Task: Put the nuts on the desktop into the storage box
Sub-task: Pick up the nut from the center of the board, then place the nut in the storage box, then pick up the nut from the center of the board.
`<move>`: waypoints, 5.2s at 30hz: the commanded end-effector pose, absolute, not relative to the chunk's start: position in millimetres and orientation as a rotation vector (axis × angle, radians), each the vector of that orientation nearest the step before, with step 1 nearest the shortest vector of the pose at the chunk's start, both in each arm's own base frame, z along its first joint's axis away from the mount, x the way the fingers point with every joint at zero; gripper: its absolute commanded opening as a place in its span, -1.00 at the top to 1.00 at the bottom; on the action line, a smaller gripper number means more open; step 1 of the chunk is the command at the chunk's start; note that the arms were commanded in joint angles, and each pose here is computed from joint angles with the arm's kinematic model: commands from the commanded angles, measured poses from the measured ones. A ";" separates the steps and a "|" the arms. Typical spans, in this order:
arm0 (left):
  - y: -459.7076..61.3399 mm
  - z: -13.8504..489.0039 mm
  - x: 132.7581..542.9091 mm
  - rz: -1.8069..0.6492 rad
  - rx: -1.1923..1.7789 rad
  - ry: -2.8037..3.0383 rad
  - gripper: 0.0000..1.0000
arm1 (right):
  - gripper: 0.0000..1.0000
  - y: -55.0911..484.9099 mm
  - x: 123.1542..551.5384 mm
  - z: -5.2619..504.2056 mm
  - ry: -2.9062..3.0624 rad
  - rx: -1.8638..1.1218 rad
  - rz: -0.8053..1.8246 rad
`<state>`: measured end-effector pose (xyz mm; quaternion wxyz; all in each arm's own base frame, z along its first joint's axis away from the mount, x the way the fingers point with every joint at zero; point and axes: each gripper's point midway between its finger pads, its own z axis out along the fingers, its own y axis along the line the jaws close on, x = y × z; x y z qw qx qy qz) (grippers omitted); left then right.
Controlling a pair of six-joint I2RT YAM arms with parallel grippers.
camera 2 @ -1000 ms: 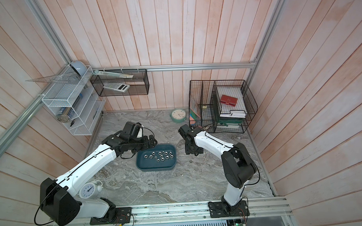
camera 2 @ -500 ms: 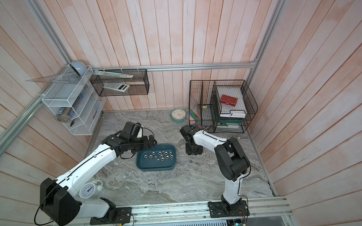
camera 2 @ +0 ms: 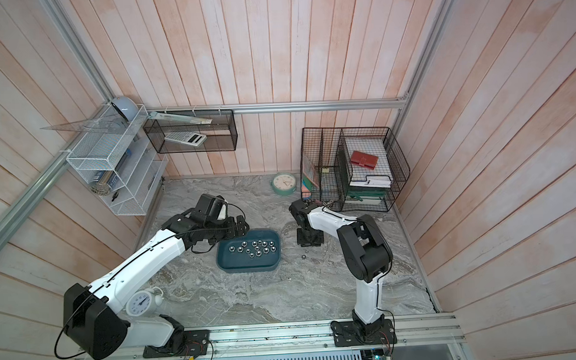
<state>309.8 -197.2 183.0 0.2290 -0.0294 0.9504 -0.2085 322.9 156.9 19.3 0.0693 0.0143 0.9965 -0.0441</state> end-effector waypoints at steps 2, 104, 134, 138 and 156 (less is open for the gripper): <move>-194.0 194.0 310.0 -0.559 -0.067 2.586 -1.00 | 0.36 160.5 327.3 15.5 3.009 0.038 -0.115; -125.3 202.1 266.4 -0.461 -0.310 2.494 -1.00 | -0.42 363.2 315.4 118.9 2.713 -0.671 0.048; -206.6 189.9 320.2 -0.643 -0.069 2.575 -1.00 | -0.95 187.3 290.5 83.3 2.820 0.037 -0.156; -204.8 190.2 317.4 -0.636 -0.072 2.576 -1.00 | -0.80 182.4 286.7 62.6 2.872 0.065 -0.147; -199.3 189.7 313.6 -0.618 -0.085 2.577 -1.00 | 0.09 188.5 272.3 23.2 2.984 0.014 -0.118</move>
